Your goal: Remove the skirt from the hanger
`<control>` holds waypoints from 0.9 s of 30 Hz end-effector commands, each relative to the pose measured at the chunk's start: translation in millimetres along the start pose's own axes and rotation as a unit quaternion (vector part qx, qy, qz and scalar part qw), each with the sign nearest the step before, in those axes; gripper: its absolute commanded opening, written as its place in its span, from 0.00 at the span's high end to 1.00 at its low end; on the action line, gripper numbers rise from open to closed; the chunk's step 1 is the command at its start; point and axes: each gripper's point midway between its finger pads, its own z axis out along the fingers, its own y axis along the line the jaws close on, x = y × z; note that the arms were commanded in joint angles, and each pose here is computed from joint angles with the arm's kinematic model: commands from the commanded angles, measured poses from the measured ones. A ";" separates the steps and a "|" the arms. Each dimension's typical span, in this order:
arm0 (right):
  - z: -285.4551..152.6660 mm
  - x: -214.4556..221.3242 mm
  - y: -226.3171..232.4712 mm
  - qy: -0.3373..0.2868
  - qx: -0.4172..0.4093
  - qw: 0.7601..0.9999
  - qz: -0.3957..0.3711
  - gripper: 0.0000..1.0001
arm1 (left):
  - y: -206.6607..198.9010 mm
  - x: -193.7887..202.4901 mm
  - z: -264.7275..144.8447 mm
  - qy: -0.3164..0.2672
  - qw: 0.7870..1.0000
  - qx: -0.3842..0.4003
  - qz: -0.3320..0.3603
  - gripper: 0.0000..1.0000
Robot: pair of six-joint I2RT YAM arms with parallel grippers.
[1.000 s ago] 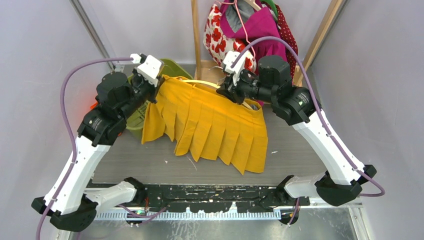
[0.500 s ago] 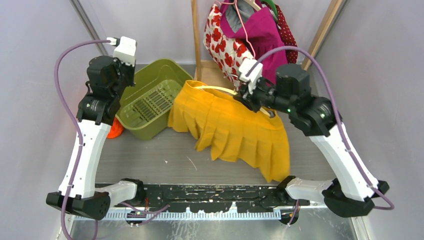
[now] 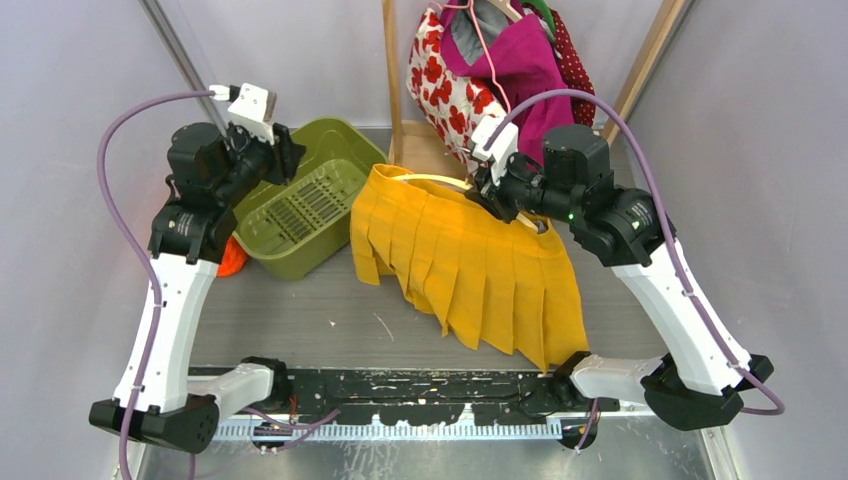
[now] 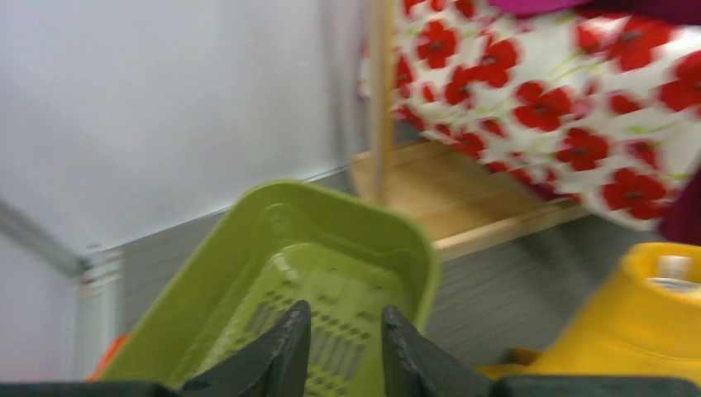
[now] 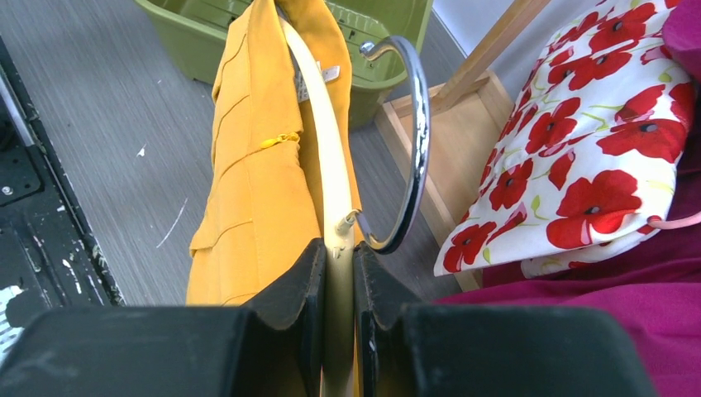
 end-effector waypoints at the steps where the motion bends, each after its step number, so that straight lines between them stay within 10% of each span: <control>1: -23.2 -61.8 -10.1 -0.113 0.022 0.993 -0.022 1.00 | -56.0 -36.3 -26.7 -0.076 0.985 0.145 -0.053 0.59; 12: -31.8 -70.0 -9.8 -0.124 0.023 0.992 -0.029 0.99 | -129.2 -22.6 -40.4 -0.076 0.916 0.380 -0.099 0.44; 27: -35.8 -72.2 -11.0 -0.125 0.026 0.991 -0.030 0.99 | -138.4 -22.5 -29.1 -0.091 0.893 0.428 -0.107 0.39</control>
